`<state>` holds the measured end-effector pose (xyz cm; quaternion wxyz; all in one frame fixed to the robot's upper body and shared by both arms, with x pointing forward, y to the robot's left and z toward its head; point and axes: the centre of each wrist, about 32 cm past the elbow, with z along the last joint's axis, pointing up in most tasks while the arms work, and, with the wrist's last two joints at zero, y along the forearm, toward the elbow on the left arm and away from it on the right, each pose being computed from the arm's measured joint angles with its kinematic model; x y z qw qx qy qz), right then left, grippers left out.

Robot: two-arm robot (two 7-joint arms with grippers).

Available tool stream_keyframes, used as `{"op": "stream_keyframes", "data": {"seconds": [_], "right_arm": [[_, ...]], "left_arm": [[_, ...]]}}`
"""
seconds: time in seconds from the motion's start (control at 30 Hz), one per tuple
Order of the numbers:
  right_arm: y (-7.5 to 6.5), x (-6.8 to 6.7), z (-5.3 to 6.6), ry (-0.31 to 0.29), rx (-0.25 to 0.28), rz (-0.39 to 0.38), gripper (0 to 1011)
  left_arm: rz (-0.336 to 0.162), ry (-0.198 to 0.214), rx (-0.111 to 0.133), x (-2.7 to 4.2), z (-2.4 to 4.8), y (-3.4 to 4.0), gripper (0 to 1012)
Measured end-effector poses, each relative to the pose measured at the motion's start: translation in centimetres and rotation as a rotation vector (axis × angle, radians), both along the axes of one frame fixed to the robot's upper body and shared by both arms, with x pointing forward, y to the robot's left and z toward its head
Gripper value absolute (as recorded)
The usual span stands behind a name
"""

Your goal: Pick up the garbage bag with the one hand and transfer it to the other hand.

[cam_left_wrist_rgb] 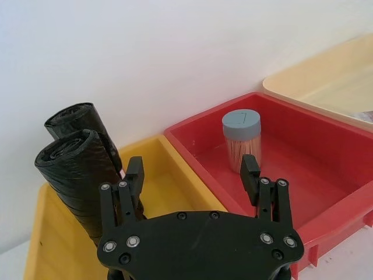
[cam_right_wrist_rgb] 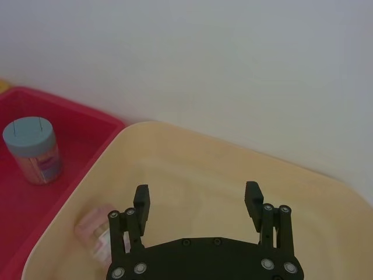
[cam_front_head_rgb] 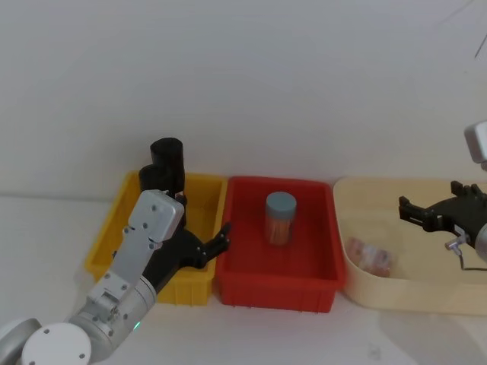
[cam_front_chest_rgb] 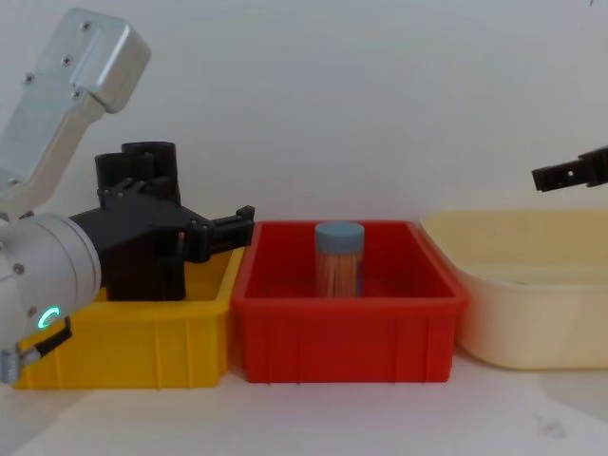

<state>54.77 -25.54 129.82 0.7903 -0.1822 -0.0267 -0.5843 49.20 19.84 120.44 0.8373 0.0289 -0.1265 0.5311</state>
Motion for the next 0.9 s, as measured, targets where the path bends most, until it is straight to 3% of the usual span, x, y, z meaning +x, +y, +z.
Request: {"op": "stream_keyframes", "data": {"seconds": [0.57,0.7,0.9], "right_arm": [[-0.1,0.0,-0.3,0.011,-0.006,-0.002,999],[-0.1,0.0,-0.3,0.011,-0.006,-0.003,999],[-0.1,0.0,-0.4,0.012,-0.007,-0.003,999]], "left_arm": [[0.000,0.000,0.000,0.01,0.02,0.00,1002],[-0.006,-0.004,0.001,0.09,0.35,0.06,1002],[-0.032,-0.003,0.005,0.06,1.47,0.41,1002]]}}
